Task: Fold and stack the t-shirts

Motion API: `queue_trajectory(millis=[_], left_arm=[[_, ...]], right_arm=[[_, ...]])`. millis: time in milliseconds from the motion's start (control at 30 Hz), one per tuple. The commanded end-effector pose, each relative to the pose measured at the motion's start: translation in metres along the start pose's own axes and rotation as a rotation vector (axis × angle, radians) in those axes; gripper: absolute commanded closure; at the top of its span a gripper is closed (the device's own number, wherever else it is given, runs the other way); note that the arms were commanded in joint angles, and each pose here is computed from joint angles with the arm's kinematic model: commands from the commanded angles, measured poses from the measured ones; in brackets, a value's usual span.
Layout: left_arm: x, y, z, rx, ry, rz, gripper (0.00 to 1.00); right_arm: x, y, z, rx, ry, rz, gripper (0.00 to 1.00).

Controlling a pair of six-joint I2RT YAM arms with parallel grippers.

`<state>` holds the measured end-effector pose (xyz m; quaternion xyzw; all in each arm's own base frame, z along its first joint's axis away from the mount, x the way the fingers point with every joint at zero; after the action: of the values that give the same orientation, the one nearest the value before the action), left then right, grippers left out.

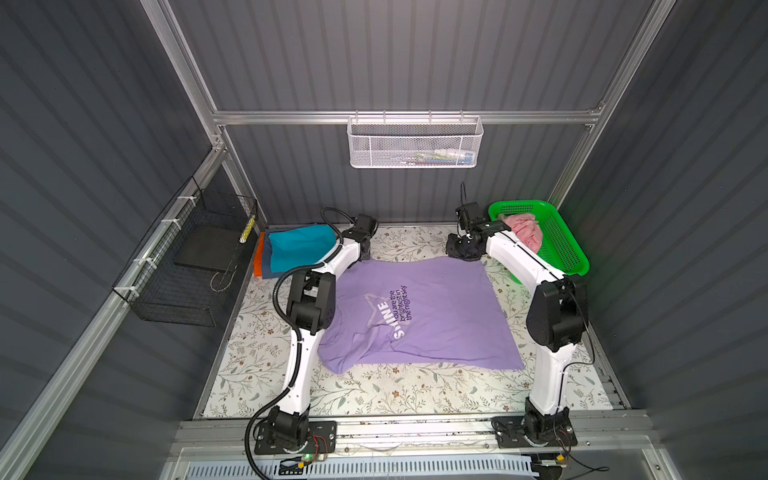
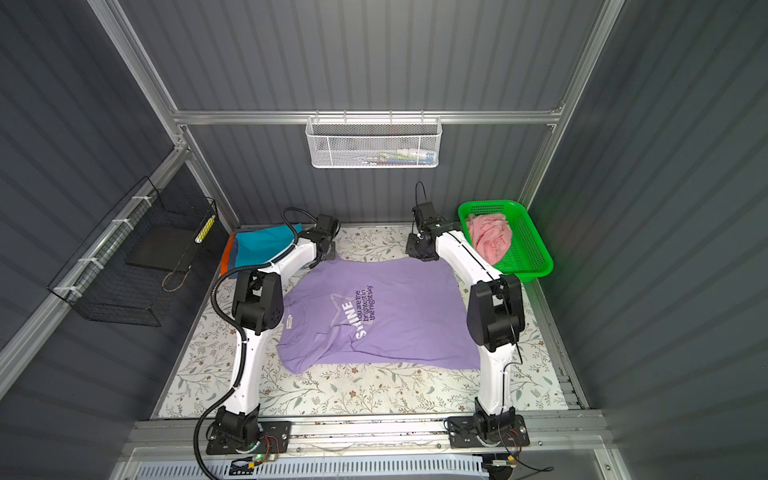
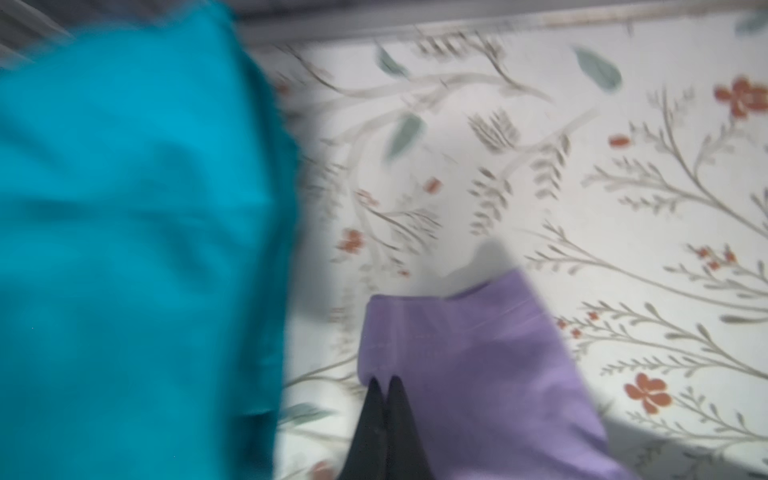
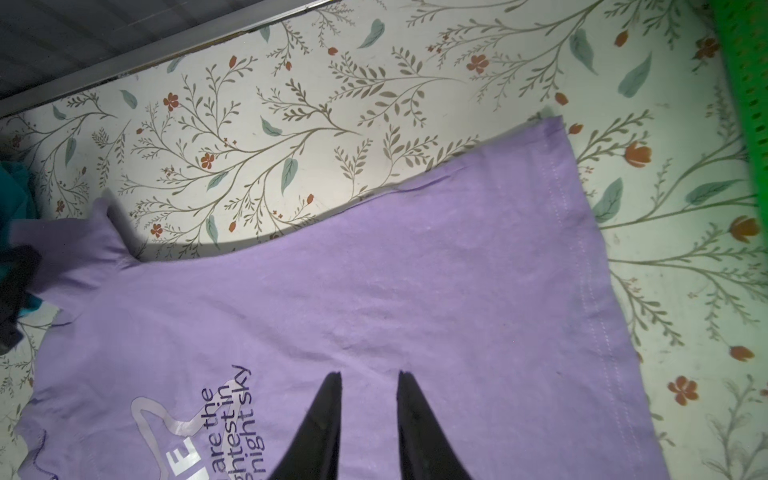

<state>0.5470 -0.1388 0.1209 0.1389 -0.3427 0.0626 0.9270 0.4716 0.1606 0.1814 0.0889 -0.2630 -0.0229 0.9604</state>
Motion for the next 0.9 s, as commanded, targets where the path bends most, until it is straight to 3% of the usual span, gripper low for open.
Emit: queue_trajectory(millis=[0, 100, 167, 200, 333, 600, 733, 867], left_arm=[[0.016, 0.024, 0.027, 0.222, -0.099, -0.076, 0.98], [0.012, 0.022, 0.023, 0.304, -0.110, -0.131, 0.51], [0.010, 0.020, 0.021, 0.330, -0.104, -0.153, 0.34], [0.010, 0.019, 0.021, 0.327, -0.102, -0.157, 0.30], [0.011, 0.022, 0.028, 0.314, -0.100, -0.153, 0.26], [-0.015, 0.031, 0.052, 0.174, -0.026, -0.058, 0.33], [-0.032, 0.031, 0.065, 0.068, 0.024, 0.020, 0.32], [-0.050, 0.022, 0.072, -0.062, 0.089, 0.091, 0.29]], right_arm=[[-0.007, 0.003, -0.013, 0.010, 0.028, -0.011, 0.73], [-0.008, 0.003, -0.013, 0.013, 0.032, -0.015, 0.73], [-0.010, 0.004, -0.015, 0.018, 0.039, -0.013, 0.72], [-0.011, 0.004, -0.015, 0.017, 0.043, -0.014, 0.72], [-0.014, 0.003, -0.019, 0.012, 0.054, -0.012, 0.71], [-0.033, -0.015, -0.067, -0.114, 0.178, 0.061, 0.65], [-0.046, -0.029, -0.083, -0.185, 0.234, 0.106, 0.64], [-0.055, -0.043, -0.088, -0.267, 0.281, 0.162, 0.55]])
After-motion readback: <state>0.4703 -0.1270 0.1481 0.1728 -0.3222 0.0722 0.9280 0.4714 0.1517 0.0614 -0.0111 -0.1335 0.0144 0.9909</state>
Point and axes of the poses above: each gripper's point midway between its finger pads, its own z axis back along the fingers, its own y axis along the line the jaws close on, x = y × z, the point moved 4 cm from there along z, back along the fingers, and after that the axes turned 6 degrees about z, right-handed, at the moved point
